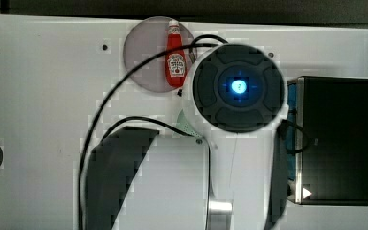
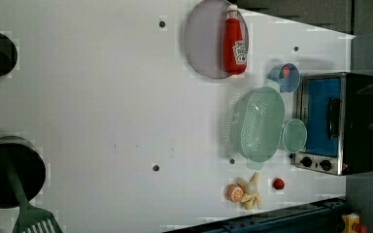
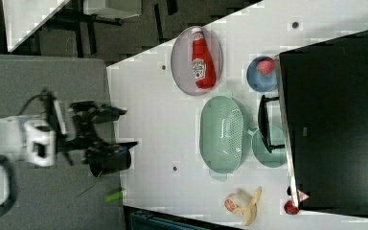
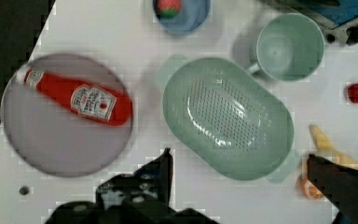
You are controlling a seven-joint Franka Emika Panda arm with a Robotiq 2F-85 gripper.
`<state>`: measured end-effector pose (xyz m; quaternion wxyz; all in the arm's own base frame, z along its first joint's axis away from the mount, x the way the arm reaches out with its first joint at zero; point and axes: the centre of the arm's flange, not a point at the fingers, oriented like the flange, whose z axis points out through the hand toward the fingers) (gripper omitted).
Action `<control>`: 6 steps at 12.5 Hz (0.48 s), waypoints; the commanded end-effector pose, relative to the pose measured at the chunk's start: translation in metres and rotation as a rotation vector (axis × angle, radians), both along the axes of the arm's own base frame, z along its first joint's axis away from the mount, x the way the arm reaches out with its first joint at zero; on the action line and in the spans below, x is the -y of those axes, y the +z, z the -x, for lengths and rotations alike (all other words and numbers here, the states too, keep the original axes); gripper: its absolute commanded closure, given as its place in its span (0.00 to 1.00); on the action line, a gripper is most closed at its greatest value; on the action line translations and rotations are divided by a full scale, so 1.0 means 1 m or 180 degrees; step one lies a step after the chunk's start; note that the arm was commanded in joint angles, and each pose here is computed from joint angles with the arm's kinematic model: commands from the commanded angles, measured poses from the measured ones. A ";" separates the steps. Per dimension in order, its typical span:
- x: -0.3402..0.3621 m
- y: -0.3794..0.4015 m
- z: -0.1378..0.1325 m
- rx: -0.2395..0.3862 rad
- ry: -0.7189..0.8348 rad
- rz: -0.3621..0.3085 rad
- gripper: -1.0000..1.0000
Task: Drag strainer left to right.
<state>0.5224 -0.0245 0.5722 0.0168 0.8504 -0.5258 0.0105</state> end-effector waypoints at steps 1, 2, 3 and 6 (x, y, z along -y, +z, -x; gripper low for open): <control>0.005 0.026 0.010 -0.0022 0.0553 0.0027 0.00; 0.004 0.030 0.015 -0.0051 0.0550 0.0026 0.00; 0.004 0.031 0.017 -0.0077 0.0545 0.0021 0.00; 0.007 0.030 0.018 -0.0081 0.0528 0.0018 0.00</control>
